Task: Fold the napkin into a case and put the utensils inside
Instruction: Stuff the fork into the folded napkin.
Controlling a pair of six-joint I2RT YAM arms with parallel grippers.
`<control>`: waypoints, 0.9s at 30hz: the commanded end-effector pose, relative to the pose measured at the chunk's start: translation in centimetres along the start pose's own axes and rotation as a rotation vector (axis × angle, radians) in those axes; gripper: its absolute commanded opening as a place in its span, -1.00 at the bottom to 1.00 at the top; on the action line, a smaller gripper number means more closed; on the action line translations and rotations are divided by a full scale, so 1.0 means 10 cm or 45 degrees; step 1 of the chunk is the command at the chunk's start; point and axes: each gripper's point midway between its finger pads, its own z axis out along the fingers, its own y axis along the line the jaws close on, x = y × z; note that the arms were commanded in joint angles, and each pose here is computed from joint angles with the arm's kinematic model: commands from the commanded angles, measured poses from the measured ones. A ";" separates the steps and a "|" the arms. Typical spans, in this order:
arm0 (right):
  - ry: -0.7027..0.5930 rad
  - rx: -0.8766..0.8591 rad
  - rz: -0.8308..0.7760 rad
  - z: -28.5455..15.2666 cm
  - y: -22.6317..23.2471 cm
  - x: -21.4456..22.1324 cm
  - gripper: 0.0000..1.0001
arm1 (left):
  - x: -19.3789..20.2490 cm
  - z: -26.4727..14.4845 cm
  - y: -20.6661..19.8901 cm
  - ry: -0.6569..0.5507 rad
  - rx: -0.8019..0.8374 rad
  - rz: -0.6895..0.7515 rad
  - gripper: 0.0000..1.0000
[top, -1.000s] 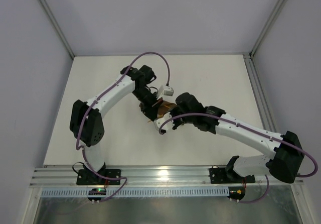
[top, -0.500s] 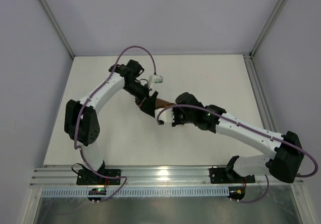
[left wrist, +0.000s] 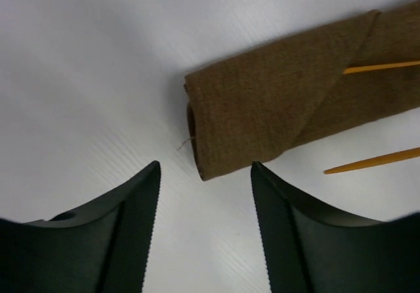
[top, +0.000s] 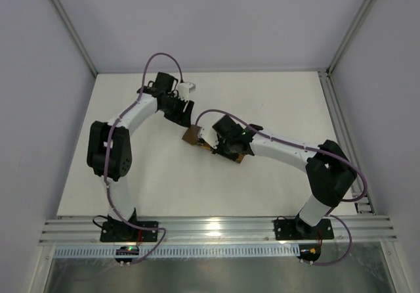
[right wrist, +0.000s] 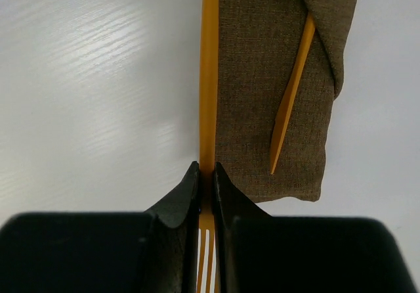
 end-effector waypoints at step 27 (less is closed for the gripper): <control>0.170 0.092 0.201 0.18 -0.39 0.21 -0.94 | 0.19 0.59 0.14 0.102 -0.002 -0.012 -0.10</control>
